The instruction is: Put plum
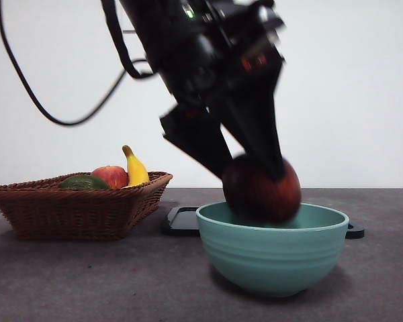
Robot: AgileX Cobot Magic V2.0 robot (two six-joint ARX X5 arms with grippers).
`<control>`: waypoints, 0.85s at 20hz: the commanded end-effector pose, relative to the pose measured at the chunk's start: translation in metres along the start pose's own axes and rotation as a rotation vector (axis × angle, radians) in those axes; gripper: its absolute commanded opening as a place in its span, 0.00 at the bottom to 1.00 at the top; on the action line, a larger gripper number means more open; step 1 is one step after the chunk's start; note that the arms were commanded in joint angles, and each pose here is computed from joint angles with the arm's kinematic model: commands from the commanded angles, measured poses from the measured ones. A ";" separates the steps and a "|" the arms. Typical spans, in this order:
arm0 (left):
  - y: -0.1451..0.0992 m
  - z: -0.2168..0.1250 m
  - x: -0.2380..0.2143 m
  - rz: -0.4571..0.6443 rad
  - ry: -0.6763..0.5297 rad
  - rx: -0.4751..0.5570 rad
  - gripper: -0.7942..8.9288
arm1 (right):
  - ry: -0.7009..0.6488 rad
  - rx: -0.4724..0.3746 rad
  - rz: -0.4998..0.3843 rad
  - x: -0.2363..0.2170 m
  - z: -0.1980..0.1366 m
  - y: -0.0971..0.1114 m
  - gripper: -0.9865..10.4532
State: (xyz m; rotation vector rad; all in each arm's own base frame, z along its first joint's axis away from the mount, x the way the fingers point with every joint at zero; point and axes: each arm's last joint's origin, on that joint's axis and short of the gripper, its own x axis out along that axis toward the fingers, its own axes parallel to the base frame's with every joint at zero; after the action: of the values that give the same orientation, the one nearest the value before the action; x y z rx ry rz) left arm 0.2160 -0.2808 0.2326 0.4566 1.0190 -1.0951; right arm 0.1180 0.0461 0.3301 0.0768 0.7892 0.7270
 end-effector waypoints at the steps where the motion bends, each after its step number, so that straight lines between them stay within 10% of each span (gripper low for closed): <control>1: -0.005 0.003 0.019 0.006 0.030 0.049 0.33 | -0.018 -0.003 0.003 -0.002 0.005 0.002 0.48; 17: -0.010 -0.001 0.046 0.008 0.102 0.076 0.47 | -0.018 -0.004 0.003 -0.002 0.005 0.002 0.48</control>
State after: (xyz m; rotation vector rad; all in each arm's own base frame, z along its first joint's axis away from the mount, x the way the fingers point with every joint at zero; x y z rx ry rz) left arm 0.2107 -0.3015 0.1964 0.5721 1.0717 -1.1057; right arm 0.1180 0.0461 0.3301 0.0768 0.7892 0.7270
